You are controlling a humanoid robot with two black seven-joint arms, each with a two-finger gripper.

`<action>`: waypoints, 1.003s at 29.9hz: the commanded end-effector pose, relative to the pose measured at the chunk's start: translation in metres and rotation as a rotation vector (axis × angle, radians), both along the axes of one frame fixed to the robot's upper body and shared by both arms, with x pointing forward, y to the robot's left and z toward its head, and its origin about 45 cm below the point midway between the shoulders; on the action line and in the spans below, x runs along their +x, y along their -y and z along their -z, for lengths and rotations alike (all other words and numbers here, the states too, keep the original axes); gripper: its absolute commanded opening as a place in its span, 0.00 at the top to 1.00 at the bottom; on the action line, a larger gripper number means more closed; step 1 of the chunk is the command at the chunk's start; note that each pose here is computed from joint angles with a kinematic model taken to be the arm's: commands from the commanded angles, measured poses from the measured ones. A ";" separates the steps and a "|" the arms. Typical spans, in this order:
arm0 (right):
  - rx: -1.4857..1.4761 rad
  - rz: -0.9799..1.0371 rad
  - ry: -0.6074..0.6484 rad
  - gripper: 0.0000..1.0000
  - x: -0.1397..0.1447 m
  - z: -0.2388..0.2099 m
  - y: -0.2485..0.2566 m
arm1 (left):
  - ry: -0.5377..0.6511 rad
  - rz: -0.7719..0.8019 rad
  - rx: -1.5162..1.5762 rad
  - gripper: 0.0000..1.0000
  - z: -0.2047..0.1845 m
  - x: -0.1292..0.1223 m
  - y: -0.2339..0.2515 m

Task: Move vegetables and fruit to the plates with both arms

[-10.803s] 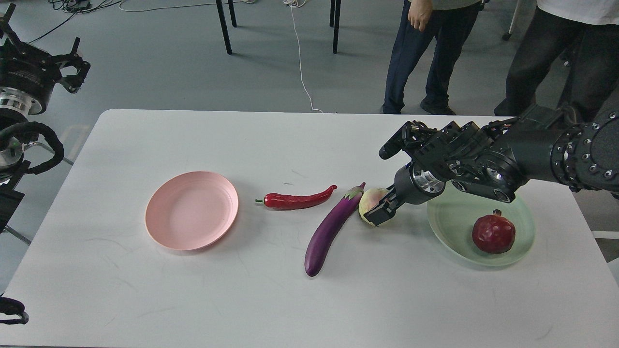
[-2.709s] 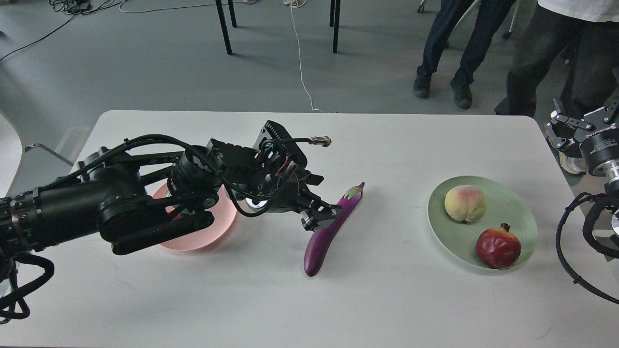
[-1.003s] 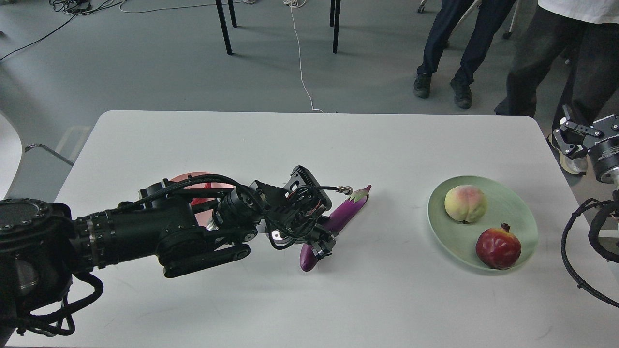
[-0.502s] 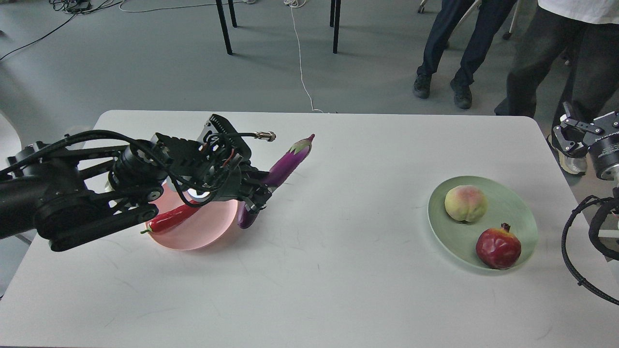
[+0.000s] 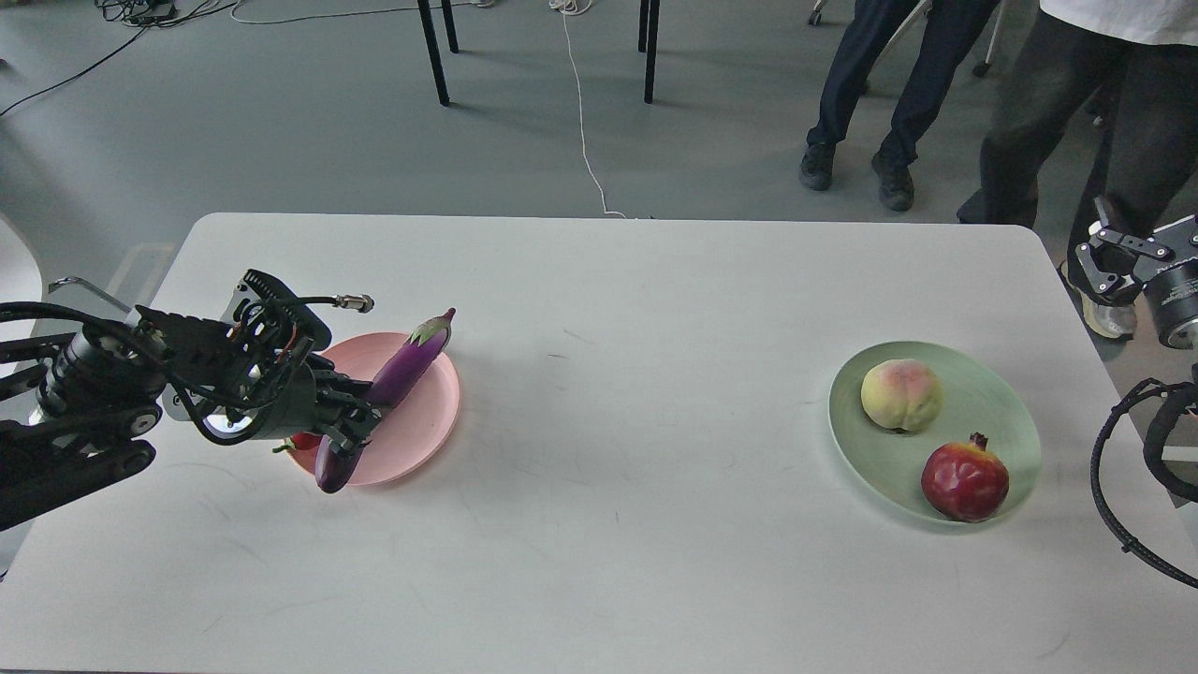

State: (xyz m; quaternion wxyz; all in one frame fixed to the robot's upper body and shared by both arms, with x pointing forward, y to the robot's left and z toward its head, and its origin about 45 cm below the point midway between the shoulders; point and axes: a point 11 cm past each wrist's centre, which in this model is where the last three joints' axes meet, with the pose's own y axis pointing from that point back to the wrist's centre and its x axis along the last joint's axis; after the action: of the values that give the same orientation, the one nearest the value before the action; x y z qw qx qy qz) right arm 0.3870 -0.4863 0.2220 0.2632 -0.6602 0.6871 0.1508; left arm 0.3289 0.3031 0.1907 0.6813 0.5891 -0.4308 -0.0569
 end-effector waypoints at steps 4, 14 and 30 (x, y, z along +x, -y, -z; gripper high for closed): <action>-0.002 -0.002 0.000 0.01 0.000 0.000 0.000 | -0.017 -0.019 -0.016 0.78 0.008 -0.010 -0.013; -0.001 -0.007 -0.001 0.01 0.001 0.001 -0.003 | -0.020 -0.007 -0.033 0.38 0.015 -0.007 -0.001; -0.005 -0.012 0.005 0.01 0.004 -0.002 -0.004 | 0.052 -0.140 -0.193 0.14 -0.027 0.026 -0.004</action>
State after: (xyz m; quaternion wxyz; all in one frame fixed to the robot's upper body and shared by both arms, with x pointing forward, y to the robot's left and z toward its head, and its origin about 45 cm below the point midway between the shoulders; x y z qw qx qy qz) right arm 0.3894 -0.4827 0.2227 0.2615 -0.6644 0.6838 0.1505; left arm 0.3403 0.3062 0.1988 0.7065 0.5678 -0.4225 -0.0046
